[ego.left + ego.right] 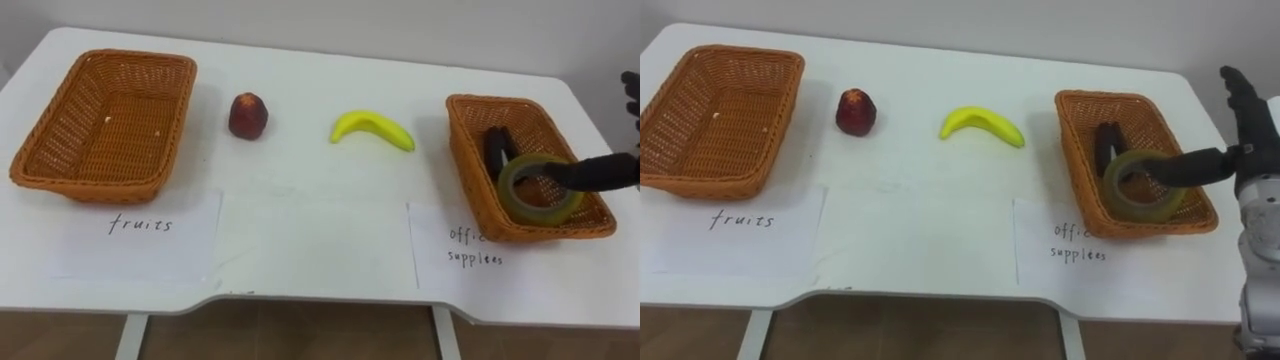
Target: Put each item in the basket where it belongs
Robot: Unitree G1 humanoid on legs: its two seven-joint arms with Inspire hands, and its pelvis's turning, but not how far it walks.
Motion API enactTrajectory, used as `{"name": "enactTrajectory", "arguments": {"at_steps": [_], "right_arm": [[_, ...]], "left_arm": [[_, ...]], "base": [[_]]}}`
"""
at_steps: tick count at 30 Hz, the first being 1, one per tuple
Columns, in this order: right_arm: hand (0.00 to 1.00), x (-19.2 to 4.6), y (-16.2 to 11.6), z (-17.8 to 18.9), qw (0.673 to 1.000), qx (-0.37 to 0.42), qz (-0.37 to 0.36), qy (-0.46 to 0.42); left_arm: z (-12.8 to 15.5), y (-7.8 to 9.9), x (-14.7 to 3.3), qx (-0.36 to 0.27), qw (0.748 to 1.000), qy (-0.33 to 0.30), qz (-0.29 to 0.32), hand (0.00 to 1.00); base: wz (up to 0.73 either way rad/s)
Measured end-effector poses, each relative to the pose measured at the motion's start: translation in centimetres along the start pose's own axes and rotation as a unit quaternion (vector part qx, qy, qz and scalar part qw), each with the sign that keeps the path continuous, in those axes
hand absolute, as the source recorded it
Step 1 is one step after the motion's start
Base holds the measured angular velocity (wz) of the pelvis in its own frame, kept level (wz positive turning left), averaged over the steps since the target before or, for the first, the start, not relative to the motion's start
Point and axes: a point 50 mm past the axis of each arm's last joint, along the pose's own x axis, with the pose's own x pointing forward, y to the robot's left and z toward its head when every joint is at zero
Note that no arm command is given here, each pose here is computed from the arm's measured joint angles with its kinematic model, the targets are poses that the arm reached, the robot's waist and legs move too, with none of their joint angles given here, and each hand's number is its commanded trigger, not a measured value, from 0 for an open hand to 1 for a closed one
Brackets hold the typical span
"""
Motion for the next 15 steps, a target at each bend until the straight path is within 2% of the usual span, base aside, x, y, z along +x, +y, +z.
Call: {"name": "enactTrajectory", "arguments": {"at_steps": [7, 15], "right_arm": [[0.0, -0.2, -0.5, 2.9, 0.997, 0.044, -0.003, -0.063], [0.0, -0.2, -0.7, 4.5, 0.991, 0.091, 0.004, -0.095]], "left_arm": [[0.7, -0.2, 0.1, -0.011, 1.0, -0.008, -0.003, 0.0], [0.7, -0.4, 0.1, -0.013, 1.0, -0.008, -0.004, 0.0]], "base": [[0.0], [0.0]]}}
